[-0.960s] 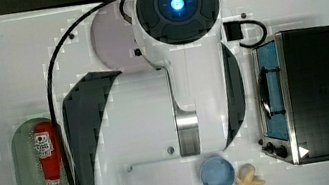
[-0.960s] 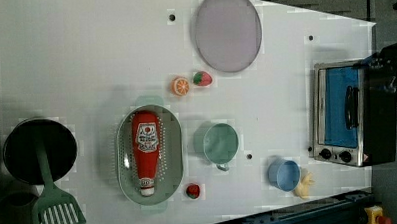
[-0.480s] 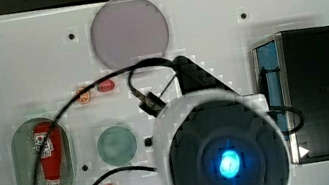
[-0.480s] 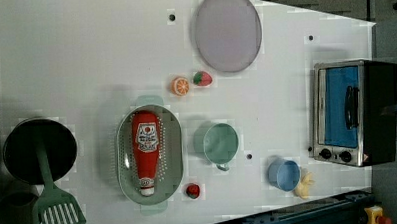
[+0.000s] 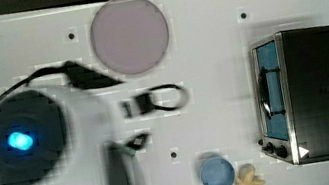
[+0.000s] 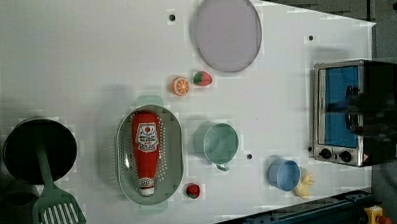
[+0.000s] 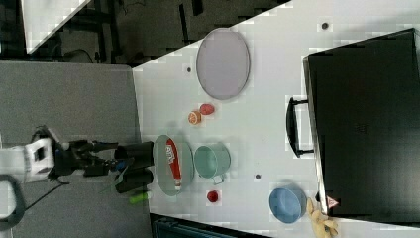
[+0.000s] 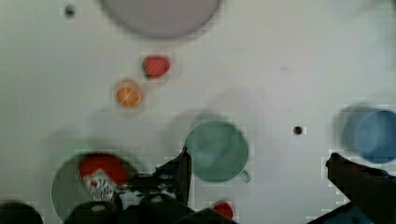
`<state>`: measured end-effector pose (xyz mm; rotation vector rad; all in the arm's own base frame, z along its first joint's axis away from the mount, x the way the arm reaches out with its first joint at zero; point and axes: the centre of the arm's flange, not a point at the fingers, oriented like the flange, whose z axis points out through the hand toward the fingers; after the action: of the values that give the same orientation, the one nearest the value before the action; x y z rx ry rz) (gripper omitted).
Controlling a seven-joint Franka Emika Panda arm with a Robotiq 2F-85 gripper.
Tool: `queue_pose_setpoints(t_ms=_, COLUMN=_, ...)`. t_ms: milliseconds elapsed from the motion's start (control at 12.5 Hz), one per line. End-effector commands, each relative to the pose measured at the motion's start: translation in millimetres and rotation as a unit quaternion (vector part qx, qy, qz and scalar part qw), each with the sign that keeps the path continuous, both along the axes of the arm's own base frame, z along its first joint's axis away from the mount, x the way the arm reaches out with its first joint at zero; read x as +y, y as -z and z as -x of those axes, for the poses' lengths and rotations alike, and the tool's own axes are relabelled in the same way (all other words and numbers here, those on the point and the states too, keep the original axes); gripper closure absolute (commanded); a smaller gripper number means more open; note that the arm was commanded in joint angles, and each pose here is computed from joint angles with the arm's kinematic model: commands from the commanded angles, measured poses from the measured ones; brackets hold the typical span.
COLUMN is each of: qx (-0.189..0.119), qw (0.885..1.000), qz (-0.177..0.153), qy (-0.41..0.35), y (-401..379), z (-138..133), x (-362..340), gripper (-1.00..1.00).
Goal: Pick ketchup from strainer and place it on the table
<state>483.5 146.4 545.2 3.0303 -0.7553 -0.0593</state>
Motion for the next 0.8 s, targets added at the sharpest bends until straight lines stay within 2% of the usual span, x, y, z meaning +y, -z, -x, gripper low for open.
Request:
queue_pose_setpoints(t_ms=80, qx=-0.008, qw=0.999, qz=-0.009, qy=-0.042, y=27, z=10, x=80, gripper=-1.0)
queue_pose_setpoints(t_ms=480, qx=-0.017, qw=0.991, qz=-0.038, qy=-0.128, y=92, z=42, x=184, gripper=-1.0)
queue_pose_setpoints(t_ms=800, qx=-0.022, qw=0.983, qz=-0.074, qy=-0.168, y=171, z=63, x=219, gripper=-1.0)
